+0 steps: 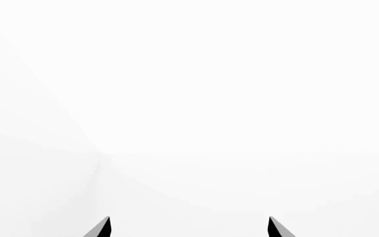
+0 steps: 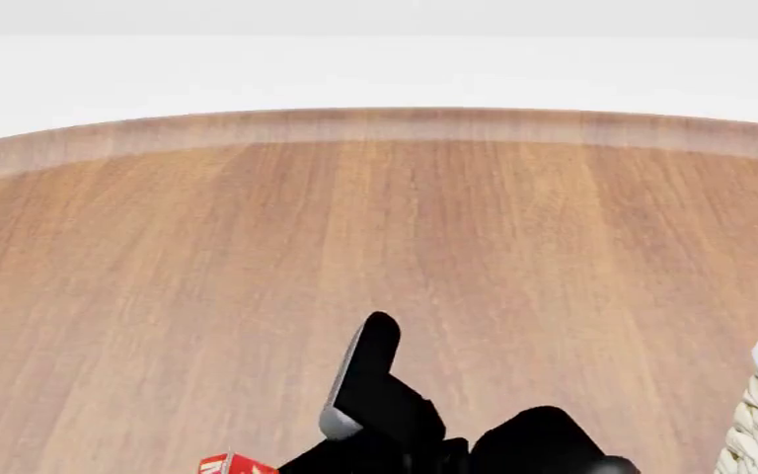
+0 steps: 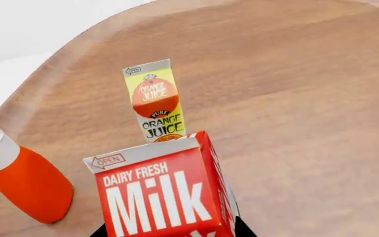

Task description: Pick the milk and place it in the basket.

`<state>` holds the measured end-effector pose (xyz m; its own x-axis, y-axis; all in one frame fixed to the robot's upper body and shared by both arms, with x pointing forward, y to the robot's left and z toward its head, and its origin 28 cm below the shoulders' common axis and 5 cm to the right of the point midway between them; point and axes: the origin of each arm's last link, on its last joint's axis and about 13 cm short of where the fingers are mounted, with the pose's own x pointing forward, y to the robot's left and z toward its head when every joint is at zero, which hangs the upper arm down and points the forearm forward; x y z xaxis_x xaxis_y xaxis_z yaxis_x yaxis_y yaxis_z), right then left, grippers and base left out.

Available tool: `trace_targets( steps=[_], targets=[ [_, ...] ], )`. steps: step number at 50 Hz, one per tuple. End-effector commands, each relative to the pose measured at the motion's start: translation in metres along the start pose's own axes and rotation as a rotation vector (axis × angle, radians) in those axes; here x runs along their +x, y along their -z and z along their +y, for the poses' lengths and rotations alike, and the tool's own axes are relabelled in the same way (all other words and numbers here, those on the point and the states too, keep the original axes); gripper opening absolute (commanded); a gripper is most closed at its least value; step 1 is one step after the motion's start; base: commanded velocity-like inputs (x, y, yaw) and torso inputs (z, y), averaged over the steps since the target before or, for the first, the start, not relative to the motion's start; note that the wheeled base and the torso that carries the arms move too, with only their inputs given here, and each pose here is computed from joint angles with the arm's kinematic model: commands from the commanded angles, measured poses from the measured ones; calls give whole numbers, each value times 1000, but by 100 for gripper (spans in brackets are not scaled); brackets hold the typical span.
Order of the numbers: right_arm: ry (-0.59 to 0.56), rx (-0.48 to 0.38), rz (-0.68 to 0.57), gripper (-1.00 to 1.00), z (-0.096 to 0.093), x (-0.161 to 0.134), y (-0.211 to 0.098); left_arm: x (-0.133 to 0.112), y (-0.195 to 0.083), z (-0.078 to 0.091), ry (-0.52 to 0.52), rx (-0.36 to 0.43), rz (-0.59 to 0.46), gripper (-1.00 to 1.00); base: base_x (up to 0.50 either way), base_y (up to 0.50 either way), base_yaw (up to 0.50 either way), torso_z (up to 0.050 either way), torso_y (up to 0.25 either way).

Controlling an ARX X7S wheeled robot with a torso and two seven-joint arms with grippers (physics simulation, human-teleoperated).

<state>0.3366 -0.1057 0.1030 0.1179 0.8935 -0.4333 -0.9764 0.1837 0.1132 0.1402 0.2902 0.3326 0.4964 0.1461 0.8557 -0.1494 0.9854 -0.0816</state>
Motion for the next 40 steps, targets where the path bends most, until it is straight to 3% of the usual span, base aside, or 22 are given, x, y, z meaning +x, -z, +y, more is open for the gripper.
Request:
trace_targets(
  steps=[1,27,39,40],
  targets=[
    [117,-139,-147,-100,9,-29,-45,2,-1,1,-4,-5,-25,100,0,0,0,0,0],
    [464,-193,-438,-100,11,-70,-74,3,-1,1,-4,-6,-28,100,0,0,0,0,1],
    [714,-141,-574,-100,6,-91,-82,3,-1,1,-4,-6,-26,100,0,0,0,0,1],
    [777,-136,-585,-100,6,-93,-83,2,-1,1,-4,-5,-25,100,0,0,0,0,10]
  ],
)
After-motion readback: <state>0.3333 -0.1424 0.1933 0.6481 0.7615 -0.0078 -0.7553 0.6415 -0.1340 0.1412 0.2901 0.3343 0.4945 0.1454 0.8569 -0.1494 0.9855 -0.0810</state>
